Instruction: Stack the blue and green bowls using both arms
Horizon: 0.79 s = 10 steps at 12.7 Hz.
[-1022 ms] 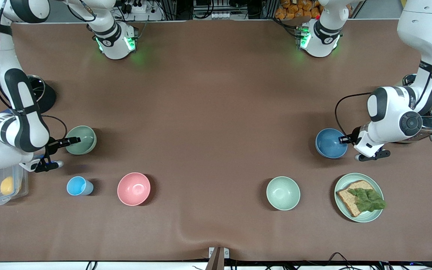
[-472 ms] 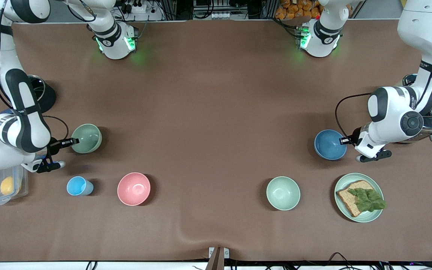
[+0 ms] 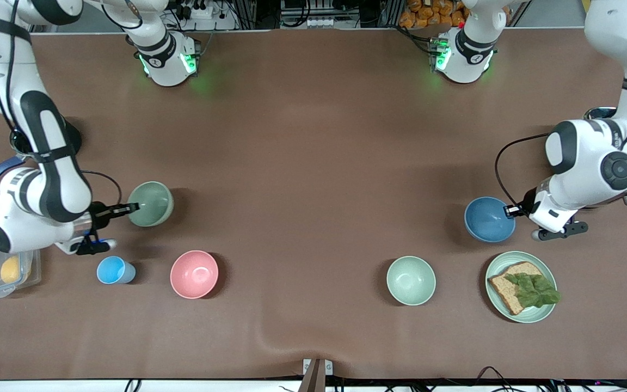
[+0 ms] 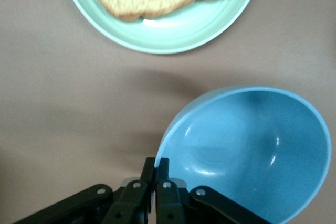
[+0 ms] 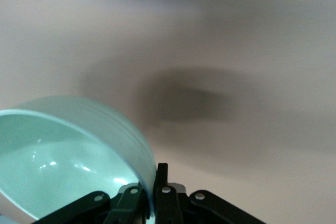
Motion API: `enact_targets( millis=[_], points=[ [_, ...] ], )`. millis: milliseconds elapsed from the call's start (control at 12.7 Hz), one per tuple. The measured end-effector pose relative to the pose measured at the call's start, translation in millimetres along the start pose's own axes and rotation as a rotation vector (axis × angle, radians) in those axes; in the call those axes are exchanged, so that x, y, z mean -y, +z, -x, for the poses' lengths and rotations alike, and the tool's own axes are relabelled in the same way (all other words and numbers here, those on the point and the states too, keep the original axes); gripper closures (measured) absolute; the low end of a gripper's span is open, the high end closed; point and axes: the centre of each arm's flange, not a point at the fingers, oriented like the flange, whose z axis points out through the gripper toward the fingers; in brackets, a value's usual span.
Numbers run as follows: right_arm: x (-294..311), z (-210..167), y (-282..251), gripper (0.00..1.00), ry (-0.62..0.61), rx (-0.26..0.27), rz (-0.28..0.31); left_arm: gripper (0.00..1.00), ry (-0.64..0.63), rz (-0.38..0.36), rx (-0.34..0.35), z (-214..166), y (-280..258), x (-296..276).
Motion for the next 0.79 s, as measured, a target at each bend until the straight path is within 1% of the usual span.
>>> enact_targets(
  millis=[157,236,393,551,629,787],
  points=[
    [42.9,-3.4,3.0,0.95,0.058,0.003,-0.015,0.96,0.026,-0.001,0.007,-4.0,-33.4,-17.0],
    [63.2,-5.1,6.3,0.95,0.098,0.004,-0.035,0.96,0.036,-0.003,0.015,-6.9,-50.3,-23.3],
    [99.6,-8.2,15.3,0.95,0.158,0.014,-0.103,0.96,0.049,-0.004,0.023,-10.8,-72.8,-32.4],
    [132.5,-9.3,24.0,0.95,0.221,0.030,-0.135,0.96,0.059,-0.002,0.019,-13.5,-88.1,-39.2],
    [155.0,-9.3,28.2,0.95,0.255,0.033,-0.139,0.96,0.067,0.000,0.020,-13.7,-95.6,-44.7],
    [201.8,-9.8,37.0,0.95,0.318,0.008,-0.125,0.96,0.090,0.004,0.019,-12.5,-110.4,-59.1]
  ],
)
